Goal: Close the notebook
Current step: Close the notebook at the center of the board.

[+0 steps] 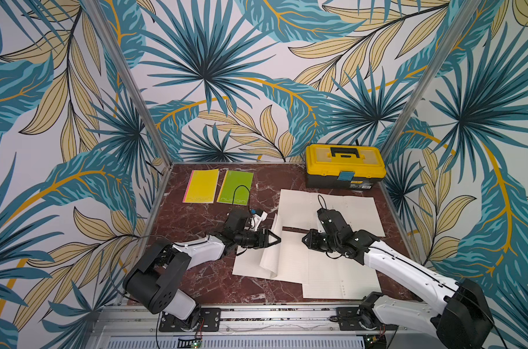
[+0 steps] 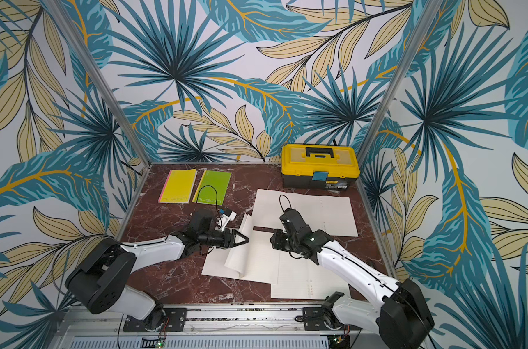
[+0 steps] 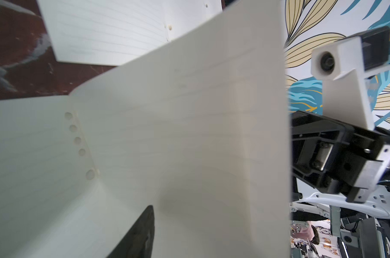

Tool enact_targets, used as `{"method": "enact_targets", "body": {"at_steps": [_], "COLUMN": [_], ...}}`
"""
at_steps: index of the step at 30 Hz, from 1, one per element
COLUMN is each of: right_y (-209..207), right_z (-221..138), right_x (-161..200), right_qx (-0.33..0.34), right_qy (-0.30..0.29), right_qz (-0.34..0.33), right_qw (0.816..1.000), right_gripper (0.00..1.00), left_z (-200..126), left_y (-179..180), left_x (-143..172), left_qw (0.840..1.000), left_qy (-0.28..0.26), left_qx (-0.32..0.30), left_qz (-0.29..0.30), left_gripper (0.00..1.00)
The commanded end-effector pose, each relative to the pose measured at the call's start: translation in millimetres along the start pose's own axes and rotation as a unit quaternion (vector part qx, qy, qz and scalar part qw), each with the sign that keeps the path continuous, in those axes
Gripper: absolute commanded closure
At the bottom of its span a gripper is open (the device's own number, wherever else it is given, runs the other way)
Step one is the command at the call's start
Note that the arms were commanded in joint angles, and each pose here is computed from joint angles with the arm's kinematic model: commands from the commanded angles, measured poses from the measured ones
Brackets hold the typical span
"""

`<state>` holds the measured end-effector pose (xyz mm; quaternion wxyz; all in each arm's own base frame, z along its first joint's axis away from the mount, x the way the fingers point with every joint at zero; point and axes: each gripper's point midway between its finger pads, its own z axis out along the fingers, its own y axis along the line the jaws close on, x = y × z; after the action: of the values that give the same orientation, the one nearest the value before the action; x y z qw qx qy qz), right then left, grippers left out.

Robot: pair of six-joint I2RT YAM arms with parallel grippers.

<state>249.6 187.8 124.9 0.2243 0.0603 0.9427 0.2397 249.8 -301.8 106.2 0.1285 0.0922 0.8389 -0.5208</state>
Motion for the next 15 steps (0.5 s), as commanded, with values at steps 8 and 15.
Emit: {"method": "enact_targets", "body": {"at_steps": [8,15], "right_y": [-21,-19], "right_z": [-10,-15], "right_x": [7,3], "right_qx": [0.033,0.027], "right_qy": [0.0,-0.007], "right_qz": [0.0,-0.001], "right_qw": [0.999,1.0], "right_gripper": [0.76,0.76], "left_z": [44,50], "left_y": [-17,-38], "left_x": [-3,-6], "left_qw": [0.996,0.992], "left_qy": [-0.018,-0.038], "left_qx": [-0.064,-0.068], "left_qz": [0.063,0.096], "left_gripper": [0.4,0.39]}}
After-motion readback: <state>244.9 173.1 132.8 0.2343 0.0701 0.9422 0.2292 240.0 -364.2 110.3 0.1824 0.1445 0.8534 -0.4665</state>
